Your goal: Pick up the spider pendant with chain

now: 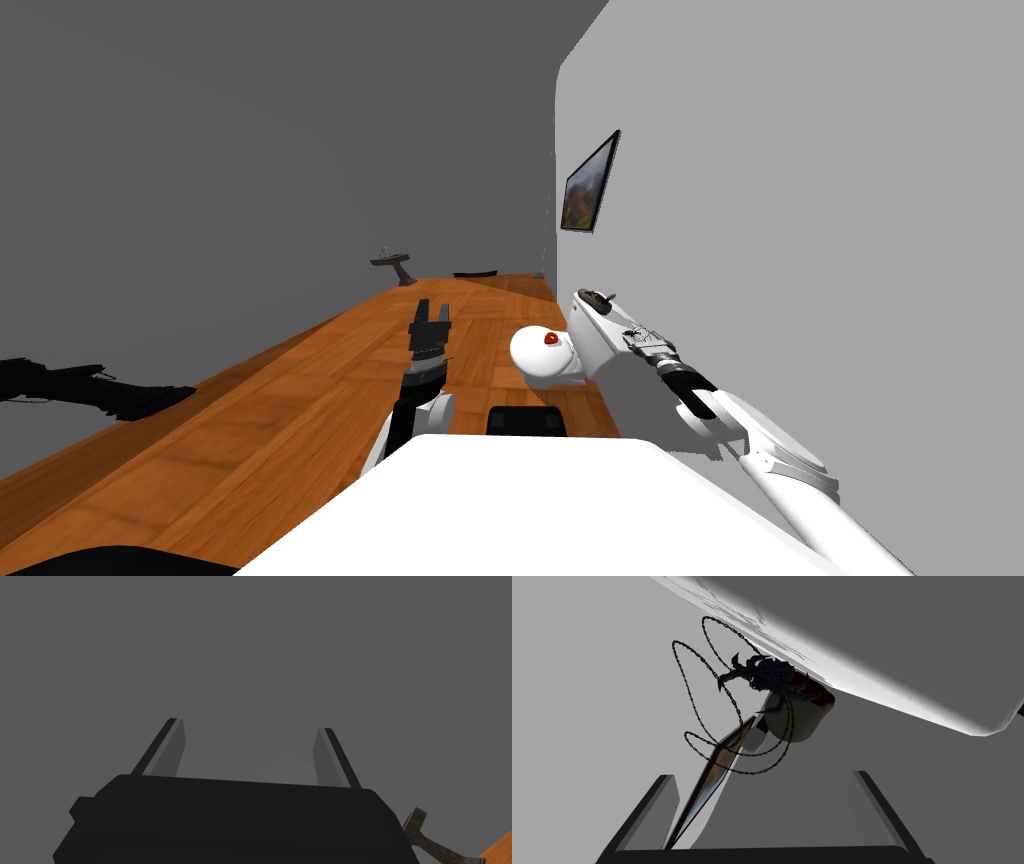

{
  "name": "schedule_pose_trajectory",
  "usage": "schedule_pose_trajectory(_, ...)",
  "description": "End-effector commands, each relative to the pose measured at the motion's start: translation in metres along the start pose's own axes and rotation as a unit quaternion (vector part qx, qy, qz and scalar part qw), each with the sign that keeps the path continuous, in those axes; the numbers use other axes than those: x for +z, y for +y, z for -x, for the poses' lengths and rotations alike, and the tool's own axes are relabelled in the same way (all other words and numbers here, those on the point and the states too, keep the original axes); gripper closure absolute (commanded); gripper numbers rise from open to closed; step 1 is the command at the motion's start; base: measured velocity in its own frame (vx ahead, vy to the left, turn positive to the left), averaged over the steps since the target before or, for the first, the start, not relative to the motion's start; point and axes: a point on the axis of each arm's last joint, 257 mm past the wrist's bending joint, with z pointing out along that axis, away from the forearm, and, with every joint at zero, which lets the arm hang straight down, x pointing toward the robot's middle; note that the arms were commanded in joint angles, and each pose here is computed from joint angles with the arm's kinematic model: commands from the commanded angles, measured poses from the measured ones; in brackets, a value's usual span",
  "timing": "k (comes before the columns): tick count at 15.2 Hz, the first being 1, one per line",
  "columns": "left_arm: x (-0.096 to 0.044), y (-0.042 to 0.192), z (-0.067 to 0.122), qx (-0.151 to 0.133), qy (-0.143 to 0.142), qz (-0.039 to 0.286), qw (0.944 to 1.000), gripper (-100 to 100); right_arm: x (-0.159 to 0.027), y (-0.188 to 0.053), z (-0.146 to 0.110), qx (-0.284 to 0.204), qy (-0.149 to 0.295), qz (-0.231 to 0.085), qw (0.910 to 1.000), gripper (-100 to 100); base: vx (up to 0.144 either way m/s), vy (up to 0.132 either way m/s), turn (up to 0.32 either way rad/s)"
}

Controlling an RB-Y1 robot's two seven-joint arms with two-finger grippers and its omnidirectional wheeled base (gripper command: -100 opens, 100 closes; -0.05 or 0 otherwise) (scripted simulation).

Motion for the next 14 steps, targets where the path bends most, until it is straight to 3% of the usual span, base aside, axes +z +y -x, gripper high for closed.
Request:
schedule_pose_trajectory(1,0.000,0.000,0.000,0.000,0.000,0.000,1.0000,0,0.000,-0.018,-0.020,-0.043,0.026,-0.014,0.9986,-100,0.071,0.144,0.027)
schedule_pose_trajectory(5,0.000,0.000,0.000,0.000,0.000,0.000,1.0000,0,0.000,-0.026,-0.028,-0.061,0.037,-0.020,0.9973,-100,0.038,0.081,0.006)
schedule_pose_trajectory(10,0.000,0.000,0.000,0.000,0.000,0.000,1.0000,0,-0.002,-0.054,-0.055,-0.122,0.076,-0.039,0.9889,-100,0.036,0.073,0.013)
schedule_pose_trajectory(11,0.000,0.000,0.000,0.000,0.000,0.000,1.0000,0,-0.002,-0.046,-0.049,-0.108,0.067,-0.035,0.9913,-100,0.030,0.047,-0.003)
schedule_pose_trajectory(14,0.000,0.000,0.000,0.000,0.000,0.000,1.0000,0,0.006,-0.056,-0.055,-0.112,0.069,-0.035,0.9907,-100,0.011,0.023,0.005)
